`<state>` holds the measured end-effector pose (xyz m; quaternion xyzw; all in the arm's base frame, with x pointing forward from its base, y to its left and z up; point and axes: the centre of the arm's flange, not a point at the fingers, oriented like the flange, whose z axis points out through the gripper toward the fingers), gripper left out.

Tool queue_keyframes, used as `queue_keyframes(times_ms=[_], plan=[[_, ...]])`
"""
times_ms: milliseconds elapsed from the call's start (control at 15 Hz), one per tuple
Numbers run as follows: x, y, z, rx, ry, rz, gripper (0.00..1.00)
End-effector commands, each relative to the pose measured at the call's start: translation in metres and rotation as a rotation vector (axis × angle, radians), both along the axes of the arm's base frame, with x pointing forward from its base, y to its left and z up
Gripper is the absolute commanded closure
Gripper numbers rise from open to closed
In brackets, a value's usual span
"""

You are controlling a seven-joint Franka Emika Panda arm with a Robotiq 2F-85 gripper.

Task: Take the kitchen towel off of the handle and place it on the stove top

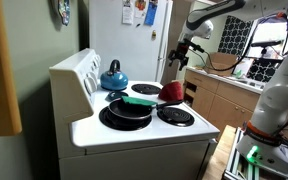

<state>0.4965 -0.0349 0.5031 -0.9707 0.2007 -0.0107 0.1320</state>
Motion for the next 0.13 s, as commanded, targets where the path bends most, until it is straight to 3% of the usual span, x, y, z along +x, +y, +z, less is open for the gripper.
queue_keyframes(times_ms=[0, 67], plan=[[-0.0005, -0.0001, 0.0012, -0.003, -0.002, 0.002, 0.00], [-0.0006, -0.0001, 0.0013, -0.004, -0.003, 0.004, 0.00]])
